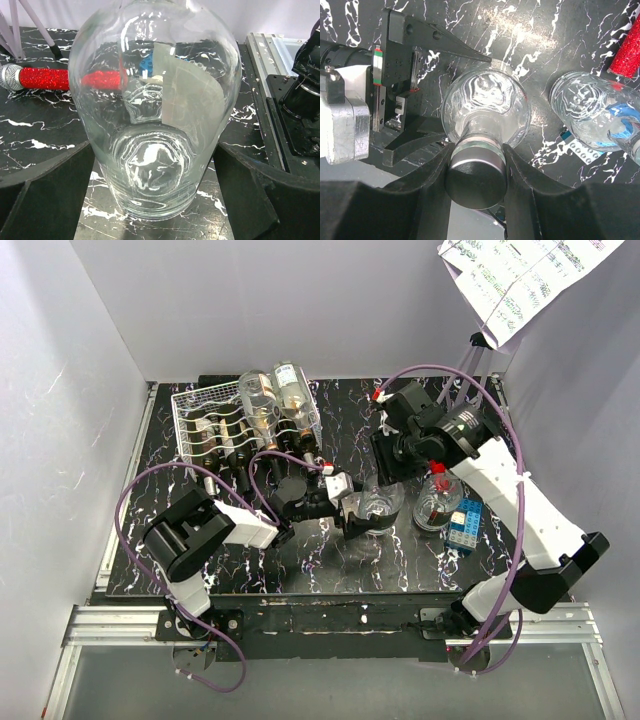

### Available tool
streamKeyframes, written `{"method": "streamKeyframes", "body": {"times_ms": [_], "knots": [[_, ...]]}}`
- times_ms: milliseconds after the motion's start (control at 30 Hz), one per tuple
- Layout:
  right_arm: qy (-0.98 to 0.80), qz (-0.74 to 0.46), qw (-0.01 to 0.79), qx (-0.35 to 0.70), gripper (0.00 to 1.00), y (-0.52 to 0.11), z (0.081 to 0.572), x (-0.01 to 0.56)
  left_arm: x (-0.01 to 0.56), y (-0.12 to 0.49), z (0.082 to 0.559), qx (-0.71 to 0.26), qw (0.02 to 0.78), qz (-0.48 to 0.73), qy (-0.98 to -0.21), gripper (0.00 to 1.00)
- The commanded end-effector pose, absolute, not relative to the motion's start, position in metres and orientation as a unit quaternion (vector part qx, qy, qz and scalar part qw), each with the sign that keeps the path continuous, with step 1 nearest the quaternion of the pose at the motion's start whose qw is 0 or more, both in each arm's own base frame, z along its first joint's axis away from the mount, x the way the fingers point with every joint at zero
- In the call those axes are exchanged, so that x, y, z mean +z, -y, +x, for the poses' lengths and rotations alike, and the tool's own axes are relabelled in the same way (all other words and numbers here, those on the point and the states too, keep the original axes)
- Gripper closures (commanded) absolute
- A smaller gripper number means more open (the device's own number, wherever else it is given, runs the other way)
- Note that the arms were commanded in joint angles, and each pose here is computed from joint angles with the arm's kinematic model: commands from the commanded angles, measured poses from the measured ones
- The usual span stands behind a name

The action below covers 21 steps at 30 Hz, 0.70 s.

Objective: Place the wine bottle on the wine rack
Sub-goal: Pick up the wine bottle from the center of the board, then place the wine bottle at the center of the board.

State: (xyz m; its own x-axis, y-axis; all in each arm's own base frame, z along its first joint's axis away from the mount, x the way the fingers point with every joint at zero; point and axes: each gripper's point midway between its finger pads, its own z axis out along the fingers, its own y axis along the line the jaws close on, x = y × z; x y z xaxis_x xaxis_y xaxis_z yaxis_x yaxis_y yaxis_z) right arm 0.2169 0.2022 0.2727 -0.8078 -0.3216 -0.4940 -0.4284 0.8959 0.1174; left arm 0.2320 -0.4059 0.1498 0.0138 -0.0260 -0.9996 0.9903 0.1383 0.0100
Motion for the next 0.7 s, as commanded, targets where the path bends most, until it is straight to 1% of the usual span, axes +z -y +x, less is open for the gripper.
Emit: {"method": "streamKeyframes", "body": {"times_ms": [0, 367, 400, 467, 500, 567, 667], "knots": [[-0.863, -0.244, 0.301, 0.324, 0.99, -0.27, 0.196, 0.344, 0.18, 0.412, 0.223, -0.482, 0.56, 0.47, -0.482, 0.02], [-0.832, -0.302, 0.306, 0.35, 0.99, -0.279, 0.183, 0.332, 0.167, 0.411, 0.214, -0.483, 0.533, 0.494, -0.488, 0.02], [-0.831, -0.308, 0.304, 0.35, 0.99, -0.279, 0.182, 0.328, 0.167, 0.411, 0.215, -0.483, 0.53, 0.496, -0.489, 0.06], [-0.825, -0.326, 0.306, 0.346, 0.99, -0.281, 0.178, 0.322, 0.164, 0.413, 0.213, -0.485, 0.523, 0.5, -0.492, 0.08], [-0.823, -0.332, 0.308, 0.343, 0.99, -0.28, 0.178, 0.319, 0.163, 0.413, 0.214, -0.485, 0.521, 0.5, -0.493, 0.08], [-0.815, -0.343, 0.312, 0.347, 0.99, -0.281, 0.175, 0.314, 0.16, 0.413, 0.214, -0.486, 0.518, 0.5, -0.496, 0.02], [-0.806, -0.348, 0.322, 0.354, 0.99, -0.283, 0.174, 0.309, 0.159, 0.414, 0.213, -0.492, 0.516, 0.497, -0.494, 0.02]]}}
